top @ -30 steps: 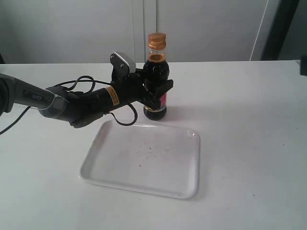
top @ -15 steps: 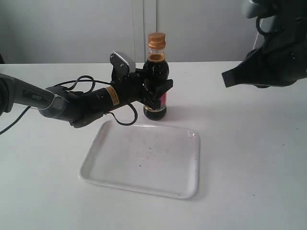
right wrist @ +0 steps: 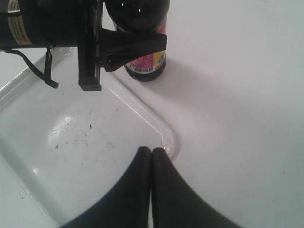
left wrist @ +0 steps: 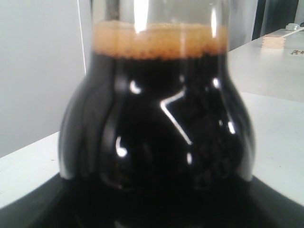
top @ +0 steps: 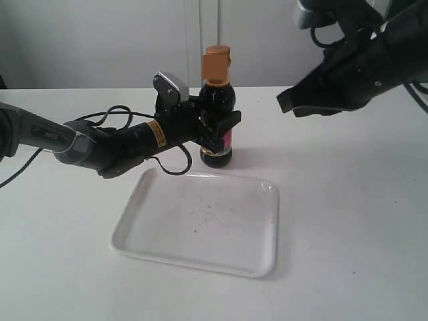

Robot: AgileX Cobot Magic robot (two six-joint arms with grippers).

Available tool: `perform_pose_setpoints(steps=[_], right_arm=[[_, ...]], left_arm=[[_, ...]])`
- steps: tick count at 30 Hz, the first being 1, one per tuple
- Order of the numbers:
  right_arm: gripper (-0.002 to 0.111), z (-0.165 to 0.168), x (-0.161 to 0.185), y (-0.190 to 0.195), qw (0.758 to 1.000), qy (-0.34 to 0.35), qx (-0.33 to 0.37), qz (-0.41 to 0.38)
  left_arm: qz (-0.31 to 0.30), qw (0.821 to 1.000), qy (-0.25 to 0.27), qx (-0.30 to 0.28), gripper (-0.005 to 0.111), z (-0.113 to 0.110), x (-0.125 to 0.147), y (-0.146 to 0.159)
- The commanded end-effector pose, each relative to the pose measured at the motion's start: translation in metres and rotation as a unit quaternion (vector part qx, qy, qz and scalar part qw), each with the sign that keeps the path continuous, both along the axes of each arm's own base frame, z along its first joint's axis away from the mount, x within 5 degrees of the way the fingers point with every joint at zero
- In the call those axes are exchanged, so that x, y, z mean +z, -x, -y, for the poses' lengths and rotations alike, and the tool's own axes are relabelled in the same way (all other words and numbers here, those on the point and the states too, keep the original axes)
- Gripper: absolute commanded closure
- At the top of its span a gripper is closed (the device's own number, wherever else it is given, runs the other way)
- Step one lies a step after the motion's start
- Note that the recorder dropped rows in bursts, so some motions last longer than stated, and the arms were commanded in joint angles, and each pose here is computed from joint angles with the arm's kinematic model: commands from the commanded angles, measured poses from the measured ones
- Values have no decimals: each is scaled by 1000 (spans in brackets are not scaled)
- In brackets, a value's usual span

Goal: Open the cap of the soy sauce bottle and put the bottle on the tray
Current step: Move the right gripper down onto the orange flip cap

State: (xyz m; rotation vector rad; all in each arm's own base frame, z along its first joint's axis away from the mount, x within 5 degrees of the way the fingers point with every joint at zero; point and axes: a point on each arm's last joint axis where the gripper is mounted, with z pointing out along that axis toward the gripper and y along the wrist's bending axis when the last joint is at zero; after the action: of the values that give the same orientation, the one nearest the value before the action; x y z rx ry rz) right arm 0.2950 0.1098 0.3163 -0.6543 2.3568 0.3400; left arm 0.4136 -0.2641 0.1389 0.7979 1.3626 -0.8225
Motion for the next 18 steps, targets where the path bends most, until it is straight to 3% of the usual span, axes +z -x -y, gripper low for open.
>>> perform_pose_setpoints(steps=[1,18], right_arm=[[108,-11,1,-14,1000,2,18,7],[108,-27,-5,-46,998,19,54,-4]], left_arm=[[2,1000,-10,-11,107,3,0,3],[7,1000,-16,-12,107,4,-1,3]])
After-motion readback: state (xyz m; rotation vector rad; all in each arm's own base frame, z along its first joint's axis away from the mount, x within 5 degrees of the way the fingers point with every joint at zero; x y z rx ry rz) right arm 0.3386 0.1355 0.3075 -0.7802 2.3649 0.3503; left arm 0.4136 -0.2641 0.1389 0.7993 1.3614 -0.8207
